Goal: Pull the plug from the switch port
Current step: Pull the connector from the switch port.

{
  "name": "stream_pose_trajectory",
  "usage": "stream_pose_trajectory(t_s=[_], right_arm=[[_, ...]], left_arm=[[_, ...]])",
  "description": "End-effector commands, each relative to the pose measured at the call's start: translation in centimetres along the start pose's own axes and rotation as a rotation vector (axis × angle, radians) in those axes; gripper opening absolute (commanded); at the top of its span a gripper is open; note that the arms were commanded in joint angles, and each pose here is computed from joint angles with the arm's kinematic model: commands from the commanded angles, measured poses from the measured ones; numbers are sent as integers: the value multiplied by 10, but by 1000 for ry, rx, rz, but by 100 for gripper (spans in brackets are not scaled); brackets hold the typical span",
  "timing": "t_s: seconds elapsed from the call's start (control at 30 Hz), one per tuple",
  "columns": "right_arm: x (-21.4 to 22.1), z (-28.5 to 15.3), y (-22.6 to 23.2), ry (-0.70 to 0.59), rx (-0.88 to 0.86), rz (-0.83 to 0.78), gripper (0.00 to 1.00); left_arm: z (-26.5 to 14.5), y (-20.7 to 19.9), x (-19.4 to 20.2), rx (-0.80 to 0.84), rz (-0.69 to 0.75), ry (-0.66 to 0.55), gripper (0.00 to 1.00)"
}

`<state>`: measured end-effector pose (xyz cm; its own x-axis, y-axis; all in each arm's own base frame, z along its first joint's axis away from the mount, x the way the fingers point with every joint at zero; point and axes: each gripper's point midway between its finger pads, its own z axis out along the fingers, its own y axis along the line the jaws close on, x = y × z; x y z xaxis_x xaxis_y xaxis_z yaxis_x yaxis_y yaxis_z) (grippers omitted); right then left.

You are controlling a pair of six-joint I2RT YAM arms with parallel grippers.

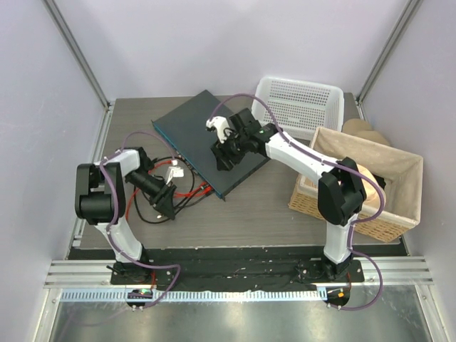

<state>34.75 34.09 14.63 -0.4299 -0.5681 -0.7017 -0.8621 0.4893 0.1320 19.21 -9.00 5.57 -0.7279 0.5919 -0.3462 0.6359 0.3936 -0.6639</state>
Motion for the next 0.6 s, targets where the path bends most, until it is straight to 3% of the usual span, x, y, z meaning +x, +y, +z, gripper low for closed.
stream_pose_trajectory(t_s=[0.0,0.2,0.4,0.57], right_arm=[[-12,8,22,-13,-62,-81,57],[-6,29,49,24,-103,-169,39],[-3,44,52,53,-68,-303,4],[-6,56,53,78,-15,-397,1]], left_arm=[[-2,-28,1,153,-35,-6,40],[-9,-22,-1,157,-78,-38,23],[-5,-10,3,171,-156,-6,0],[-5,-11,2,163,-149,-15,0]])
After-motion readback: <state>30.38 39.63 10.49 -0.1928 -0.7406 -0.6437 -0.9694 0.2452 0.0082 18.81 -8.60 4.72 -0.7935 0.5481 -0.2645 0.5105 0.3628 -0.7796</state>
